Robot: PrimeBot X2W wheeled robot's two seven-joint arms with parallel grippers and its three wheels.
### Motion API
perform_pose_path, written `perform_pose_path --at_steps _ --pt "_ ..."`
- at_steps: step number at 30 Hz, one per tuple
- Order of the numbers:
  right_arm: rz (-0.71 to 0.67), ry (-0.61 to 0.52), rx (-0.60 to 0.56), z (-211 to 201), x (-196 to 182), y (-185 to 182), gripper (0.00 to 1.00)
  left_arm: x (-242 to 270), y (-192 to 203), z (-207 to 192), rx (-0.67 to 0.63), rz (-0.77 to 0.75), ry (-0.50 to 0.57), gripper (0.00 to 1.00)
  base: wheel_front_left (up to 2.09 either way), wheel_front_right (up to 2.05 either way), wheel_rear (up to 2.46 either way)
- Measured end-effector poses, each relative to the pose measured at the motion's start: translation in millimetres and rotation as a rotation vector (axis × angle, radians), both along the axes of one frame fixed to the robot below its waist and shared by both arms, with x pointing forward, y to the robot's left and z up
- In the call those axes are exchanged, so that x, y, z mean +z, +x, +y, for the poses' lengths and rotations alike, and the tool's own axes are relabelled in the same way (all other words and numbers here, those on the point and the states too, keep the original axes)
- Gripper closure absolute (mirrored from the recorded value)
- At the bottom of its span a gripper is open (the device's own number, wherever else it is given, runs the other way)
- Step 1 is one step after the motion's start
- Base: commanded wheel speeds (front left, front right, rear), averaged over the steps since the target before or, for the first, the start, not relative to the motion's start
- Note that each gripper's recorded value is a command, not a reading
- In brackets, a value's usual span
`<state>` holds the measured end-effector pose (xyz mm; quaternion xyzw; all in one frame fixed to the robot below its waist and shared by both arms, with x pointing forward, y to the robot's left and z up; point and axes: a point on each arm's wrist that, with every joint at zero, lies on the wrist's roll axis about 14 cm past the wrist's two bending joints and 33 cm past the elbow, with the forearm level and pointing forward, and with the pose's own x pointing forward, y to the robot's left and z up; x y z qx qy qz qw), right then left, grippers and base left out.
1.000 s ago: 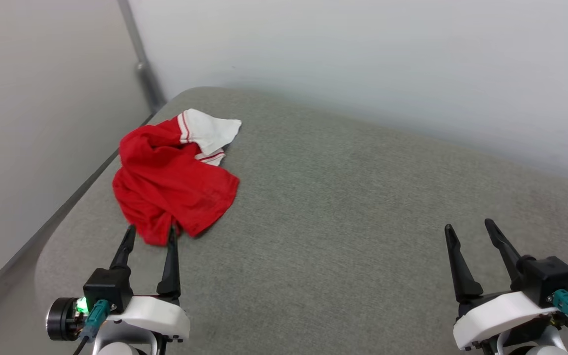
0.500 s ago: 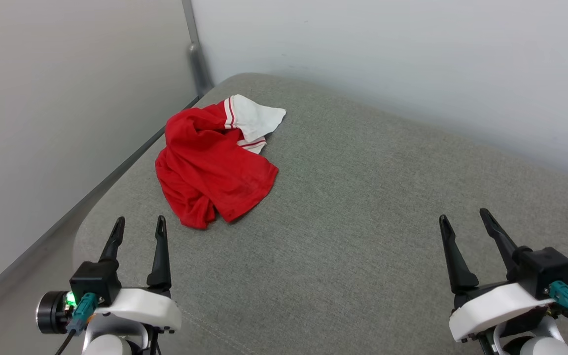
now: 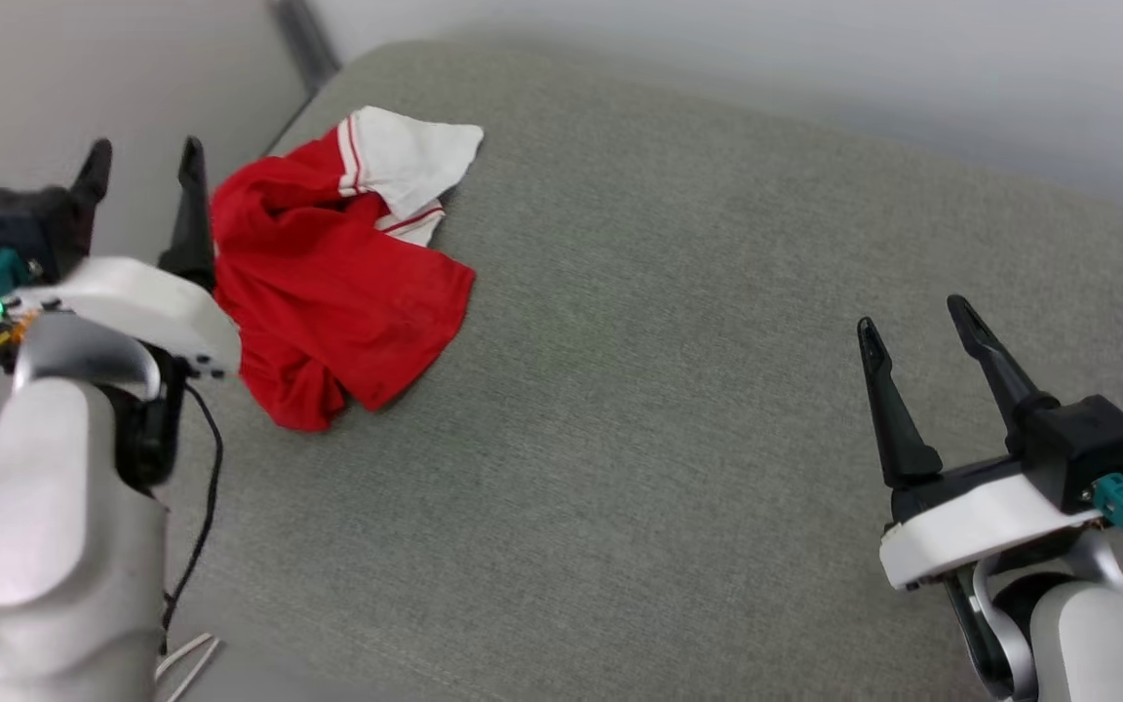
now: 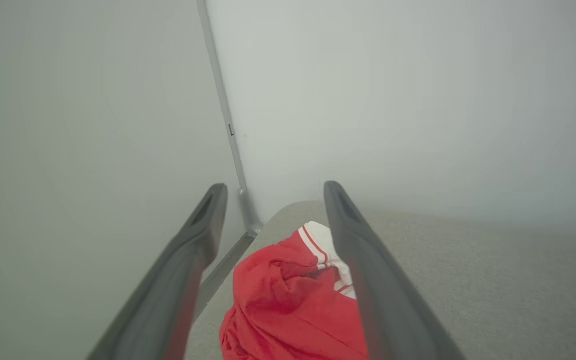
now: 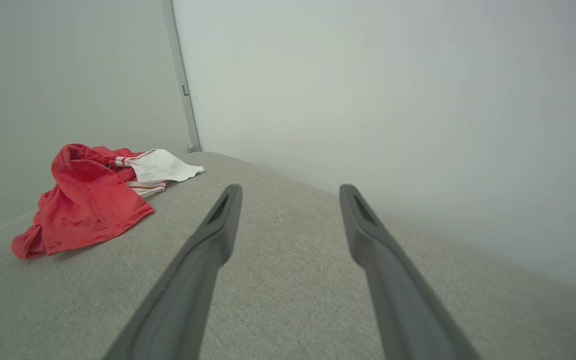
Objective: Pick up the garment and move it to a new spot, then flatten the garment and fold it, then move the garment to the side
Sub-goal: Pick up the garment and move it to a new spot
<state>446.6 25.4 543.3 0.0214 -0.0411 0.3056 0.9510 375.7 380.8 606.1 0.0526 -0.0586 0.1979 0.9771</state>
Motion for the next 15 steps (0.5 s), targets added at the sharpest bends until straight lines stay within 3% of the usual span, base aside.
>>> perform_pose_path --at_steps 3,7,15 --pt "0.014 0.001 -0.028 -9.6 -8.0 11.3 0.0 -10.8 32.0 7.8 -0.024 0.13 -0.011 0.0 0.0 0.0 0.0" --pt "0.036 -0.002 -0.073 -26.8 -22.6 26.7 0.0 -61.3 58.3 21.5 -0.021 0.402 -0.094 0.0 0.0 0.0 0.0" --pt "0.106 -0.019 -0.15 -58.6 -62.4 49.4 0.0 -172.9 61.7 29.9 0.022 0.881 -0.32 0.0 0.0 0.0 0.0"
